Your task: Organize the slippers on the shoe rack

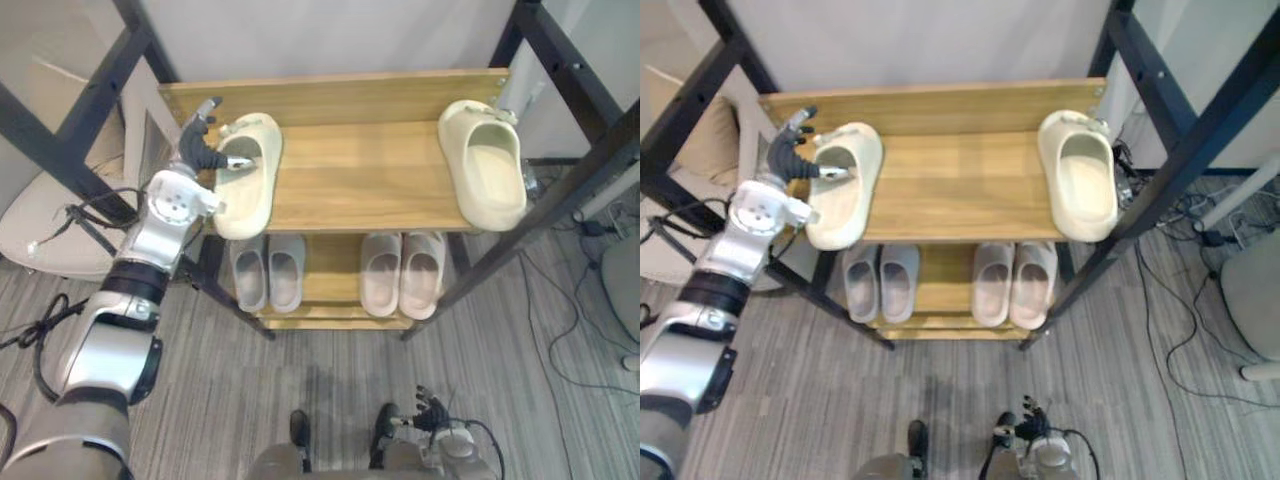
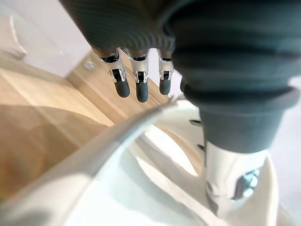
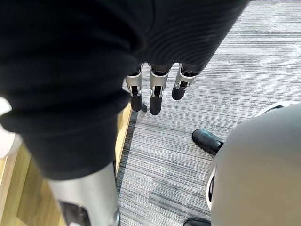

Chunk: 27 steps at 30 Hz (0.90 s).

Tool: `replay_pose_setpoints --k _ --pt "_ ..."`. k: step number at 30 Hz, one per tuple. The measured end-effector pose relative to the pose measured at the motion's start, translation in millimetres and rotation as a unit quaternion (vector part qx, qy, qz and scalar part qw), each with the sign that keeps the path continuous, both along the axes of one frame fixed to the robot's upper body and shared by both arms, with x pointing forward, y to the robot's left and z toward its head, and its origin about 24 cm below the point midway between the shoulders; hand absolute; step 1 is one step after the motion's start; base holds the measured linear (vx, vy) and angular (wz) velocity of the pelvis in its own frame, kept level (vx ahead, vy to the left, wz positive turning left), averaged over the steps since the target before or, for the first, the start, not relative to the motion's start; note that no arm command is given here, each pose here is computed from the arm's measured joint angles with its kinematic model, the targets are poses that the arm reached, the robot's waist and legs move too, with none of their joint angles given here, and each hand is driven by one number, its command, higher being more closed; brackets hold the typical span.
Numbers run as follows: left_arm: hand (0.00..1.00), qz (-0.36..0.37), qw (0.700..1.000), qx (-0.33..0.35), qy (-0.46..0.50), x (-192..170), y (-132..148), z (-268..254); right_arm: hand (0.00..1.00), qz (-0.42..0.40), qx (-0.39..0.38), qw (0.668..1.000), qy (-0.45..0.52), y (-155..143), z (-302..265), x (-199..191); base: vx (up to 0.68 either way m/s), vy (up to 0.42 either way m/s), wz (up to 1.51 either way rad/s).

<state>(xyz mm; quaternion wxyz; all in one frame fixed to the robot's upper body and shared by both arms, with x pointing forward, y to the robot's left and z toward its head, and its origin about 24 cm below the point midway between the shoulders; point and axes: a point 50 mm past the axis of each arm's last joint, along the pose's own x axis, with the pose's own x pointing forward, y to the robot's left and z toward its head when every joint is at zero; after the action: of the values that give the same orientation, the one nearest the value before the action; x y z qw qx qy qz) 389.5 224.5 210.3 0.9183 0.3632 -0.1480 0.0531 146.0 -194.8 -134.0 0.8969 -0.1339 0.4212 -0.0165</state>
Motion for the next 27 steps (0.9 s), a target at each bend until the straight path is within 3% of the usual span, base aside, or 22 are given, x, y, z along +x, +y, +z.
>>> replay_pose_setpoints --k 27 --pt "1.00 0.008 1.000 0.005 -0.005 1.5 3.3 6.3 0.00 0.001 0.001 1.000 -0.001 0.4 0.2 0.3 0.01 0.005 -0.02"
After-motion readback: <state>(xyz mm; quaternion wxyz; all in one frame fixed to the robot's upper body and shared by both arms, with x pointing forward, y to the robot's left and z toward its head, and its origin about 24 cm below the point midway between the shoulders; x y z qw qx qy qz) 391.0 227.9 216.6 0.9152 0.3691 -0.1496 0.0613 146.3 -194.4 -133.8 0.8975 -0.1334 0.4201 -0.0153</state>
